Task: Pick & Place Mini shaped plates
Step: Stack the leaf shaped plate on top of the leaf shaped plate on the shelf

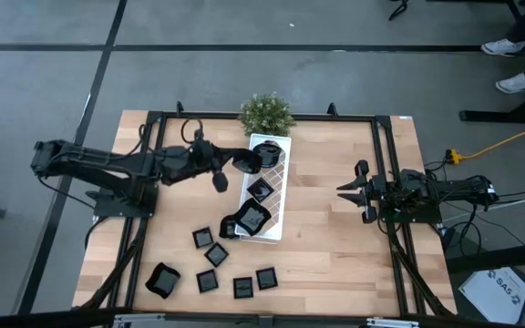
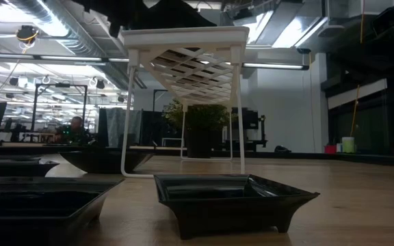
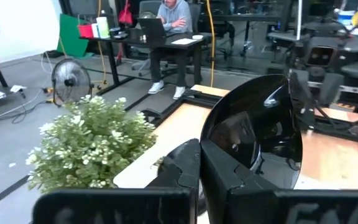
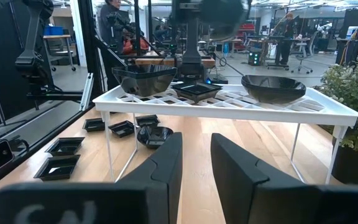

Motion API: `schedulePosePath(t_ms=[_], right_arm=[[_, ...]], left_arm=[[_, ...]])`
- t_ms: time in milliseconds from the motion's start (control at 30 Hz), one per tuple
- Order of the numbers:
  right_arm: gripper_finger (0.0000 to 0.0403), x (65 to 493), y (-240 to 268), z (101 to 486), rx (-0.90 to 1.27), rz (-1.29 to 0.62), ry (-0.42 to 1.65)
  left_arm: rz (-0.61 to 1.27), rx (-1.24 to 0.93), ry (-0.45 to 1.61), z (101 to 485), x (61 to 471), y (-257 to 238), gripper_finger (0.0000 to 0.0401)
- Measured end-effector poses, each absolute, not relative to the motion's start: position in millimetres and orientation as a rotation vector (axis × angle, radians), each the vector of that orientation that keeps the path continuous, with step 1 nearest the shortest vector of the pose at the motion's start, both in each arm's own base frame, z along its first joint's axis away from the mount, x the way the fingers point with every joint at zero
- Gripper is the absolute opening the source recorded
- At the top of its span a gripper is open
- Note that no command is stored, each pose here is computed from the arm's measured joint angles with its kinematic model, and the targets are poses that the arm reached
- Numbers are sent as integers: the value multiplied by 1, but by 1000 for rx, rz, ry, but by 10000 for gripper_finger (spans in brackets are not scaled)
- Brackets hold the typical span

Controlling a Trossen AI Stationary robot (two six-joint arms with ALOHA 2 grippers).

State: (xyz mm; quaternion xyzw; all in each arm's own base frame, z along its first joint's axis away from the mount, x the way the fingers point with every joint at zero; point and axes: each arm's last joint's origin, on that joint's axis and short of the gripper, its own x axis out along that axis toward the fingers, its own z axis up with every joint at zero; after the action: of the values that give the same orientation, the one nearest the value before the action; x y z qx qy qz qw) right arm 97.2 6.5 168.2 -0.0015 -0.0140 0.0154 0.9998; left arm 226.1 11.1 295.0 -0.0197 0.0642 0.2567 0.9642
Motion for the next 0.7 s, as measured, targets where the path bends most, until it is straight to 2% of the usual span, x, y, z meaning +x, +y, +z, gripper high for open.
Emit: schedulePosePath(t_ms=[433,700], right_arm=[[85,97,7,168,-3,31,-28],[85,97,6,168,-3,31,-28]], left_arm=[[505,-75,94,290,240,42,2],[531,-69,169,295,262,53,2]])
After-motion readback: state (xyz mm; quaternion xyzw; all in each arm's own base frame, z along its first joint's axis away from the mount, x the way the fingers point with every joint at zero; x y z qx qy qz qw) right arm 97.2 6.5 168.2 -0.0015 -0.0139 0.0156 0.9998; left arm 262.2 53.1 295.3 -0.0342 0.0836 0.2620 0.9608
